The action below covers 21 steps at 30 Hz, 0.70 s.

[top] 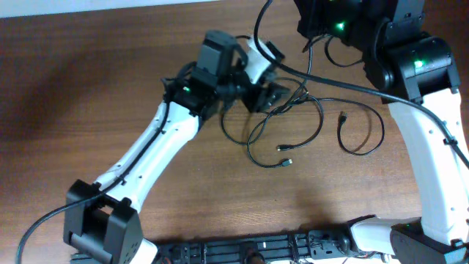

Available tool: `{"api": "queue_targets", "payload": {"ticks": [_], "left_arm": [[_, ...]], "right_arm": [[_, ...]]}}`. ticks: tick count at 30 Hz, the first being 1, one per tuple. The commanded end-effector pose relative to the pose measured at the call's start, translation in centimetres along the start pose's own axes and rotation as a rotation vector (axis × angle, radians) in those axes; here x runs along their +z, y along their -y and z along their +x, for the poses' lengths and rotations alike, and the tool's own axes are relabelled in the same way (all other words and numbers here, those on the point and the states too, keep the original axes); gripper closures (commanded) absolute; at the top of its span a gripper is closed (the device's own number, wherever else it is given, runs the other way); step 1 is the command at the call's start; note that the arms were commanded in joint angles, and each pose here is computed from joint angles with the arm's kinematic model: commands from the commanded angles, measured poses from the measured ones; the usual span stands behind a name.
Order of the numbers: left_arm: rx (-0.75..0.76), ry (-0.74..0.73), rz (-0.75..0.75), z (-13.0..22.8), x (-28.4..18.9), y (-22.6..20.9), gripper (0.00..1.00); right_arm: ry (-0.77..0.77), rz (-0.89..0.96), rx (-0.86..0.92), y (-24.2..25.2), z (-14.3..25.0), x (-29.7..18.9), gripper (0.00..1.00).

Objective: Untangle cables

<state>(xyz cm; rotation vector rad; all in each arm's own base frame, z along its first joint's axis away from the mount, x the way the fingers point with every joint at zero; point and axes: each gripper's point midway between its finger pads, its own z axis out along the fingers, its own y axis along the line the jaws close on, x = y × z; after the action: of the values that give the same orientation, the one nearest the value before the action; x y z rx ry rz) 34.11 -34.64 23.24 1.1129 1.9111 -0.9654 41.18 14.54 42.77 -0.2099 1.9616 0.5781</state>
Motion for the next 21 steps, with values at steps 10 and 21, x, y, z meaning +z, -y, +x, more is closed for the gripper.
{"api": "queue_targets", "payload": {"ticks": [10, 21], "left_arm": [[-0.014, -0.096, 0.007, 3.5, 4.3, -0.4, 0.41], [-0.026, -0.076, -0.018, 3.0, 3.5, -1.5, 1.0]], "right_arm": [[0.032, -0.178, 0.044, -3.4, -1.3, -0.8, 0.96], [-0.044, 0.103, 0.018, 1.7, 1.1, -0.6, 0.96]]}}
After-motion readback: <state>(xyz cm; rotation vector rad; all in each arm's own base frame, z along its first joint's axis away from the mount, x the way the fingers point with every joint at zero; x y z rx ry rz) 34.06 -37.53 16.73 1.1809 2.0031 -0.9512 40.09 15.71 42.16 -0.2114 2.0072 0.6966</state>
